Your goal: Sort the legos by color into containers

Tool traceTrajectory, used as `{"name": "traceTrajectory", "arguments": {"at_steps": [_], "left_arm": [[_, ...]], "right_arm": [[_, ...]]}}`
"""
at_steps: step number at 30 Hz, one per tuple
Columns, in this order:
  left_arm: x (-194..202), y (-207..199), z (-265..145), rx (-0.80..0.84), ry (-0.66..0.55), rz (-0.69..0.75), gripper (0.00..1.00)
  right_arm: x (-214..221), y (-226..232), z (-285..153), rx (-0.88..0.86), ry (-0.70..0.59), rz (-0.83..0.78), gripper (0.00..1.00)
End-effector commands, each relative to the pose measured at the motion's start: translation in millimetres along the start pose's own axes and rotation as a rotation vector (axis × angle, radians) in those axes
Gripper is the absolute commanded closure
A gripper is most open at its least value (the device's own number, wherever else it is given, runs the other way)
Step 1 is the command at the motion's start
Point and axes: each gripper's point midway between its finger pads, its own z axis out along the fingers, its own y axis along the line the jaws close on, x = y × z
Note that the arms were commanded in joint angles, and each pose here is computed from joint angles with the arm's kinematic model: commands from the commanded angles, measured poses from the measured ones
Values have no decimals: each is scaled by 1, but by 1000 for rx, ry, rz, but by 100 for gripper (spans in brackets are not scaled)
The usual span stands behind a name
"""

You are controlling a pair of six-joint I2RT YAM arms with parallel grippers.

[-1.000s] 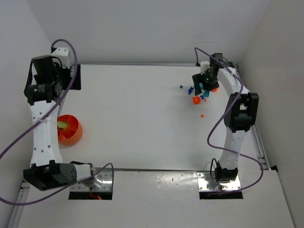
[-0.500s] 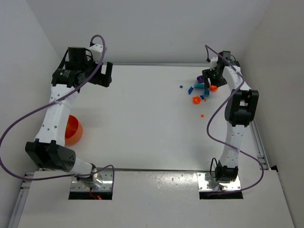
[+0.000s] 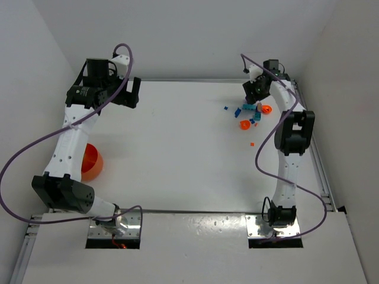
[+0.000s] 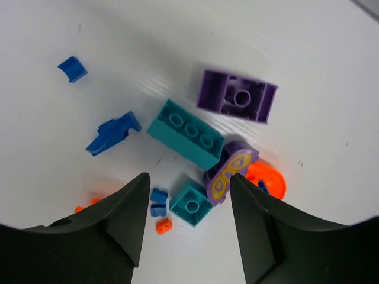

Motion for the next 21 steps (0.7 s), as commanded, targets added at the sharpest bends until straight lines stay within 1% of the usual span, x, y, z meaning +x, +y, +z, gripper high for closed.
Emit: {"name": "traceTrajectory", "arguments": {"at_steps": [1, 3, 7, 9, 12, 14, 21], "left_arm": [[-15, 2, -3, -17, -49, 9, 0], [-13, 2, 0, -15, -41, 8, 0], [-11, 2, 4, -13, -31, 7, 0], [-14, 4, 2, -24, -39, 8, 0], [-12, 4, 6, -22, -30, 7, 0], [-12, 4, 6, -22, -30, 7, 0], [-10, 5, 5, -29, -19, 6, 0]], "right_arm": [[-18, 6, 7, -4, -52, -215, 43], [-17, 10, 10, -14, -45, -284, 43], [-16, 7, 20, 4, -22, -326, 43], [-12, 1, 28, 24, -5, -335, 43], [-18, -7, 34, 53, -6, -348, 43], [-9, -5, 41, 34, 22, -352, 43], [-3, -6, 49, 37, 35, -359, 43]]}}
